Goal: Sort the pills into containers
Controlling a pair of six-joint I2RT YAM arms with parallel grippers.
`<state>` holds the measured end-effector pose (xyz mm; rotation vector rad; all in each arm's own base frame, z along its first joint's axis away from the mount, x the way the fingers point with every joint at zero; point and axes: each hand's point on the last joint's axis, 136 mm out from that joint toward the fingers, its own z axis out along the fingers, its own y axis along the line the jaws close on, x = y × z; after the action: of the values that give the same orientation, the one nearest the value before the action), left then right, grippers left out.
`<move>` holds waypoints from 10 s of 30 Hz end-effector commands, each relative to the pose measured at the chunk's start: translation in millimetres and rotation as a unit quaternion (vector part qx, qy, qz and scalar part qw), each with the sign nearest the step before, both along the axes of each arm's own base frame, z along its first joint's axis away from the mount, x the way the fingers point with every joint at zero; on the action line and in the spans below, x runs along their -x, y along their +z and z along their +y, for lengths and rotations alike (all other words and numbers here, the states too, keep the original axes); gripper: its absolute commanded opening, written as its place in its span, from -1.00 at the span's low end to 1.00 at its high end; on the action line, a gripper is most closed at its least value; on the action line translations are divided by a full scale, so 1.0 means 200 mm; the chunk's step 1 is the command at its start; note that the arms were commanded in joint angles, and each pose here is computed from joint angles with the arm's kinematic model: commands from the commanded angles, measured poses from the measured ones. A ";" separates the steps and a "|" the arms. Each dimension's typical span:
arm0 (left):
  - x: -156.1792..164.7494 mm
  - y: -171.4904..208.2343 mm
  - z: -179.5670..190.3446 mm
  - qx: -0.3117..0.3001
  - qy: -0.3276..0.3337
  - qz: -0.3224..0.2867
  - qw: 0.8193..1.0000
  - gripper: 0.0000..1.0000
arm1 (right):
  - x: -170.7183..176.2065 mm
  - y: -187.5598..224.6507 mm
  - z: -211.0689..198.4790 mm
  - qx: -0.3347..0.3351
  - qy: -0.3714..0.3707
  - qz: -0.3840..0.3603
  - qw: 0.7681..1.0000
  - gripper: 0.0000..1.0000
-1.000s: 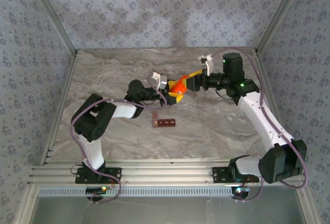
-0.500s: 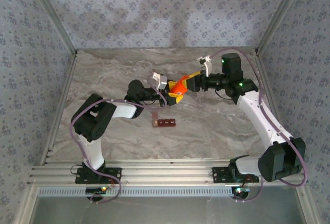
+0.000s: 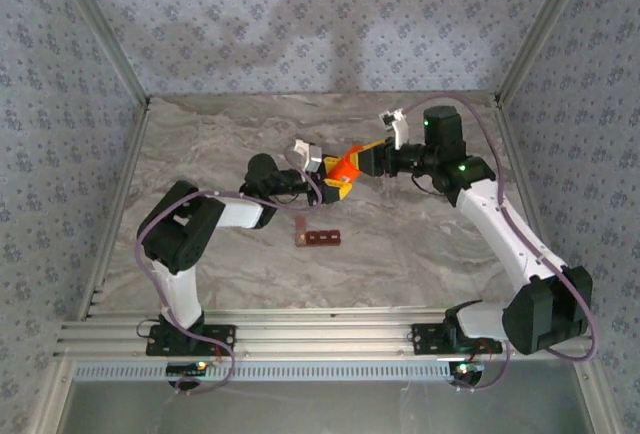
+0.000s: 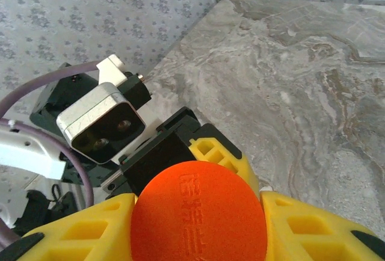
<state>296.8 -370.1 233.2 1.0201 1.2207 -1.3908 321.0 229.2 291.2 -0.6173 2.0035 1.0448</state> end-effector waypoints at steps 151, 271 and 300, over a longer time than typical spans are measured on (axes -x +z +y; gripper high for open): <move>0.02 0.11 -0.05 0.029 -0.029 -0.032 0.999 -1.00 | -0.02 0.25 -0.07 0.002 -0.066 0.012 0.998 0.56; 0.08 0.10 -0.06 -0.007 -0.040 -0.045 0.998 -1.00 | 0.01 0.04 0.10 0.078 0.029 -0.057 0.995 0.16; 0.06 0.09 -0.07 -0.007 -0.034 -0.042 0.998 -1.00 | 0.02 -0.22 0.09 0.092 -0.182 0.014 0.979 -0.03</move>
<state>291.2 -379.8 205.5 1.1041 1.3314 -1.4209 327.2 248.5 274.1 -0.3216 2.0463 0.6700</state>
